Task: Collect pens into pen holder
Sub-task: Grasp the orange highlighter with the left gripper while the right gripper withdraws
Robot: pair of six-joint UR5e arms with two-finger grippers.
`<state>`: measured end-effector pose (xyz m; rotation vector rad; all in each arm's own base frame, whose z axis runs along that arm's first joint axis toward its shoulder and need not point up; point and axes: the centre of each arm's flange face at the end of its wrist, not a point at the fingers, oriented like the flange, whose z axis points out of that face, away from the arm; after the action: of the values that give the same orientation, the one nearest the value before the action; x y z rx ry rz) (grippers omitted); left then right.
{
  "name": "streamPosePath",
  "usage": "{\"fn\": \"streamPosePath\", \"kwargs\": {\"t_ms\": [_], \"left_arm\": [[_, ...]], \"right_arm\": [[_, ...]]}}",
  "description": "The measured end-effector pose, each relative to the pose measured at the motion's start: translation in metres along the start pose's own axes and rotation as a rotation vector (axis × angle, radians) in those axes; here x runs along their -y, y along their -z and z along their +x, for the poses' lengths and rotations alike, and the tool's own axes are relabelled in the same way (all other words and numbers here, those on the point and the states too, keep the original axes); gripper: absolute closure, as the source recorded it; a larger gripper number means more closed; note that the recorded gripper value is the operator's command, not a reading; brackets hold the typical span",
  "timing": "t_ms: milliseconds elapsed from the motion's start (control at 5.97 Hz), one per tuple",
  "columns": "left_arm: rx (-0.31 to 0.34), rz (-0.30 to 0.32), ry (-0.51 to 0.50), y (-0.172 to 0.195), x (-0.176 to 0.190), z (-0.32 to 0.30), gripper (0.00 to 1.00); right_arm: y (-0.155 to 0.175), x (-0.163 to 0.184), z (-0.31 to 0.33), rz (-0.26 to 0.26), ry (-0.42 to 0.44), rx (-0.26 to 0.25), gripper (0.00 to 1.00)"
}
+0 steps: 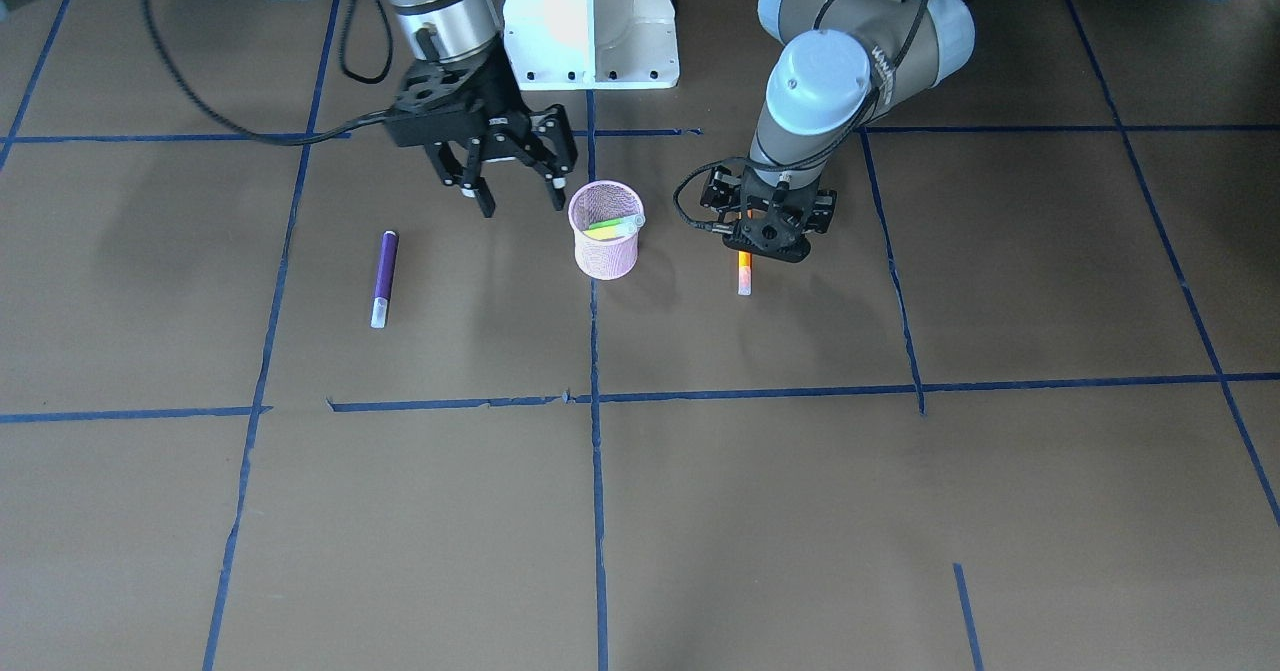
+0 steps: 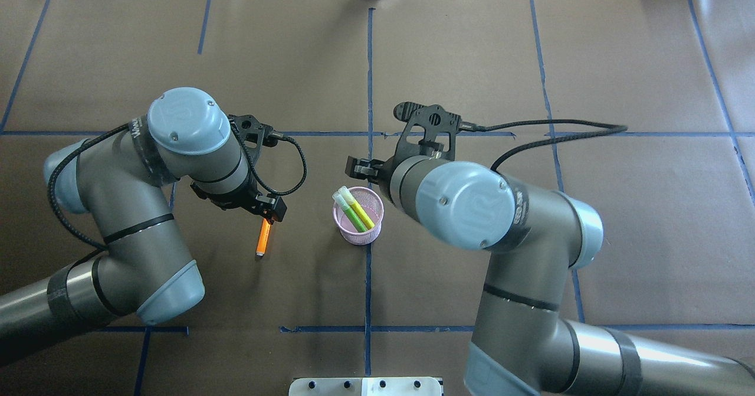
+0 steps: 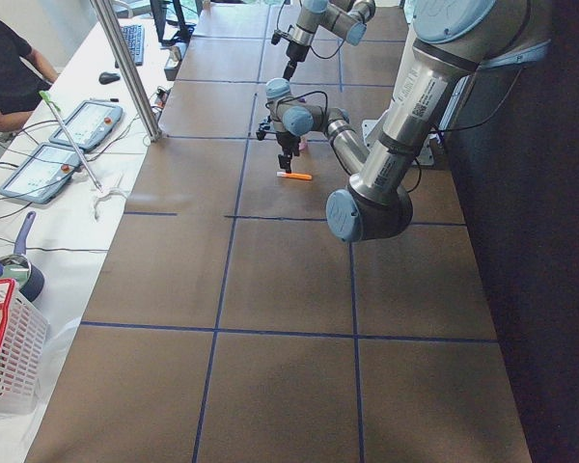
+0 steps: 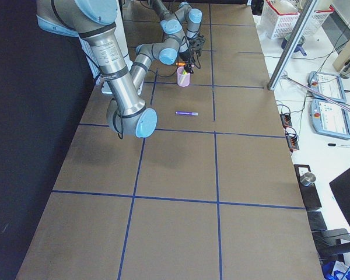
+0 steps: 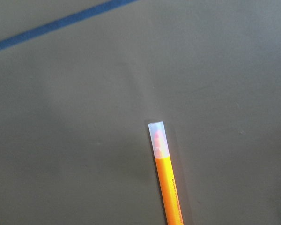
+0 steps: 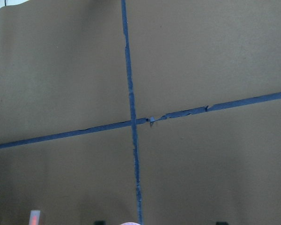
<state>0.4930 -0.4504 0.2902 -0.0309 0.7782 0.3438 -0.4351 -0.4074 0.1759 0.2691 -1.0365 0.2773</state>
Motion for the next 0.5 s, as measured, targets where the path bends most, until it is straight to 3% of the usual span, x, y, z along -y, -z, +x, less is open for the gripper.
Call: {"fn": "streamPosePath", "kwargs": {"t_ms": [335, 502], "left_arm": [[0.006, -0.048, 0.018, -0.021, 0.009, -0.003, 0.01], [0.001, -0.047, 0.037, -0.027, 0.012, -0.003, 0.09]], "right_arm": [[0.02, 0.028, 0.041, -0.062, 0.035, -0.005, 0.17], [0.026, 0.032, 0.051, -0.073, 0.037, -0.006, 0.17]]}}
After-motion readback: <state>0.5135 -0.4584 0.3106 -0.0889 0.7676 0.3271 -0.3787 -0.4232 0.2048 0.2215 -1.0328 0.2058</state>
